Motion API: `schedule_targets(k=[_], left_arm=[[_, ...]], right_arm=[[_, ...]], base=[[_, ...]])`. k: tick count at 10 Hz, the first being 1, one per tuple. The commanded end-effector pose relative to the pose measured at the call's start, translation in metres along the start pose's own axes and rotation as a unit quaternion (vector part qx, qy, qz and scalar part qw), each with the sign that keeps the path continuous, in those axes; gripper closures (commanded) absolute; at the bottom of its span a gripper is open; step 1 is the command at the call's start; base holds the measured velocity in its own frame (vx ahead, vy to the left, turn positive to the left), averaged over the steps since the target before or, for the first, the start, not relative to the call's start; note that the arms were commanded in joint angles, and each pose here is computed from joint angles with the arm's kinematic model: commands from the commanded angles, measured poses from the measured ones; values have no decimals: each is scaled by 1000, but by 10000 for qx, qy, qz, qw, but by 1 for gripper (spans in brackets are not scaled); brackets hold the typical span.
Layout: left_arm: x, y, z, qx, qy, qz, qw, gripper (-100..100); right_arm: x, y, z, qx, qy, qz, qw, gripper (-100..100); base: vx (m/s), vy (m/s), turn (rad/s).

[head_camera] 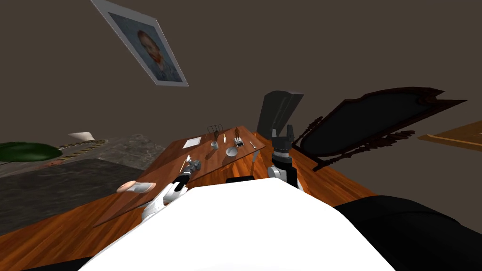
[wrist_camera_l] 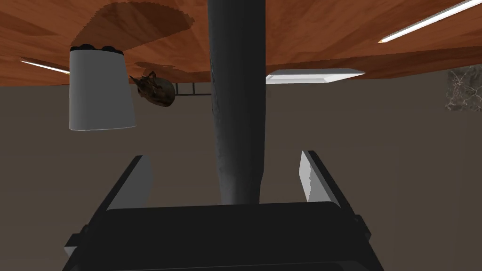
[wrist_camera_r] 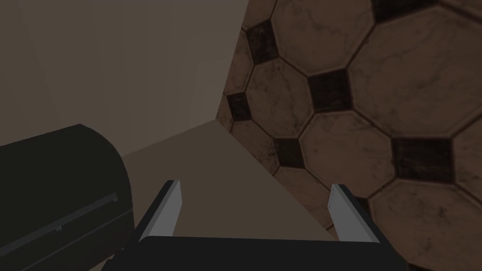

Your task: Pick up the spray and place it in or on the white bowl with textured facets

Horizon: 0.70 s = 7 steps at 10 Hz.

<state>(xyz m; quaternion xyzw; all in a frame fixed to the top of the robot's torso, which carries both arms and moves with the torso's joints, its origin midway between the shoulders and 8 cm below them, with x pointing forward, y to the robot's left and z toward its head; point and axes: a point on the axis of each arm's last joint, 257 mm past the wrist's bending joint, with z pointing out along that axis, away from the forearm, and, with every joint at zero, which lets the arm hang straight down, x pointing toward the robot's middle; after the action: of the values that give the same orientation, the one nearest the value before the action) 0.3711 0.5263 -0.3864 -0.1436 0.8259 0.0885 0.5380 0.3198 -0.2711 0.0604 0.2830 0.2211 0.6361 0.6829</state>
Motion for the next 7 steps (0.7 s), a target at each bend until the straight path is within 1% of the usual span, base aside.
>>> schedule_targets(k=[1,4,5,7], left_arm=[[-3,6,9,-141,-7,-50,9999,-100],[-9,15,28,-389,-10,-172,9991,-100],[-9,15,28,-389,-10,-172,9991,-100],[-12,19,39,-542,2,-265,9982,-100]], right_arm=[[0,0,0,0,0,0,10000,0],[0,0,0,0,0,0,10000,0],[0,0,0,0,0,0,10000,0],[0,0,0,1,0,0,10000,0]], base=[[-129,41,-197],[-134,29,-178],[-81,22,-59],[-75,13,-143]])
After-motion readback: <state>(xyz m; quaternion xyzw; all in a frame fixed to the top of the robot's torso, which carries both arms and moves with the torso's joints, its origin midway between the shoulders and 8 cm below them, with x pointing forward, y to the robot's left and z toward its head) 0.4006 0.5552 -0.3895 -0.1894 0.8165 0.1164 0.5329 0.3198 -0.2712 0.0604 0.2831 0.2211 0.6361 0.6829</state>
